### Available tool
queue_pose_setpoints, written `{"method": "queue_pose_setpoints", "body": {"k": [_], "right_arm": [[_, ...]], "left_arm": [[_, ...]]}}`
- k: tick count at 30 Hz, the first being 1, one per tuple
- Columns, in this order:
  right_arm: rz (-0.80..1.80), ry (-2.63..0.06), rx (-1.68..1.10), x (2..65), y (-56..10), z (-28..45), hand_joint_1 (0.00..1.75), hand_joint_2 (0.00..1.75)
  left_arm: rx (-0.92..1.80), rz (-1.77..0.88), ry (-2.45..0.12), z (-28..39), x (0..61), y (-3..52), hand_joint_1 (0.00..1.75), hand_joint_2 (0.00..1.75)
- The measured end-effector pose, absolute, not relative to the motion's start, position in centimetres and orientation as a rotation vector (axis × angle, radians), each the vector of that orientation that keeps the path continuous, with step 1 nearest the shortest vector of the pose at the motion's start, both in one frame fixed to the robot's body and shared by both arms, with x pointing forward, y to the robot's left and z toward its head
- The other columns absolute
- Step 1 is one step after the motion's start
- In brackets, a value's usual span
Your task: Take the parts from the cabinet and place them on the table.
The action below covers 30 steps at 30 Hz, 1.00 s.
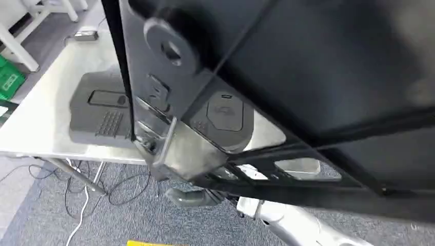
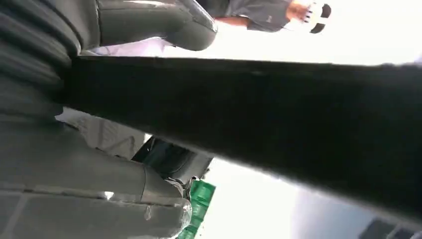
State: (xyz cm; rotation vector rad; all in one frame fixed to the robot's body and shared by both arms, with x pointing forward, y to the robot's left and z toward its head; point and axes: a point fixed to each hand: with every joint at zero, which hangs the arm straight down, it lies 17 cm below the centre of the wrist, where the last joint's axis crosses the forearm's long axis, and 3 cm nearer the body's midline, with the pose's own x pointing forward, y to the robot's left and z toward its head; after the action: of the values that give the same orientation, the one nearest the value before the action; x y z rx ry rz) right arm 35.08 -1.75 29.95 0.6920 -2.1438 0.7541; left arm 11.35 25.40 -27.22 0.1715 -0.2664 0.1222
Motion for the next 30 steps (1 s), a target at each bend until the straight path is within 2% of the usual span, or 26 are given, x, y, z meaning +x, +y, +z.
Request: {"method": "queue_pose_setpoints", "body": {"k": [30], "right_arm": [[0.735, -2.142, 0.683, 35.24, -1.91, 29.51, 1.75, 1.75]], "left_arm": [[0.184, 0.109, -0.272, -27.22, 11.37, 25.77, 0.0, 1.75]]}}
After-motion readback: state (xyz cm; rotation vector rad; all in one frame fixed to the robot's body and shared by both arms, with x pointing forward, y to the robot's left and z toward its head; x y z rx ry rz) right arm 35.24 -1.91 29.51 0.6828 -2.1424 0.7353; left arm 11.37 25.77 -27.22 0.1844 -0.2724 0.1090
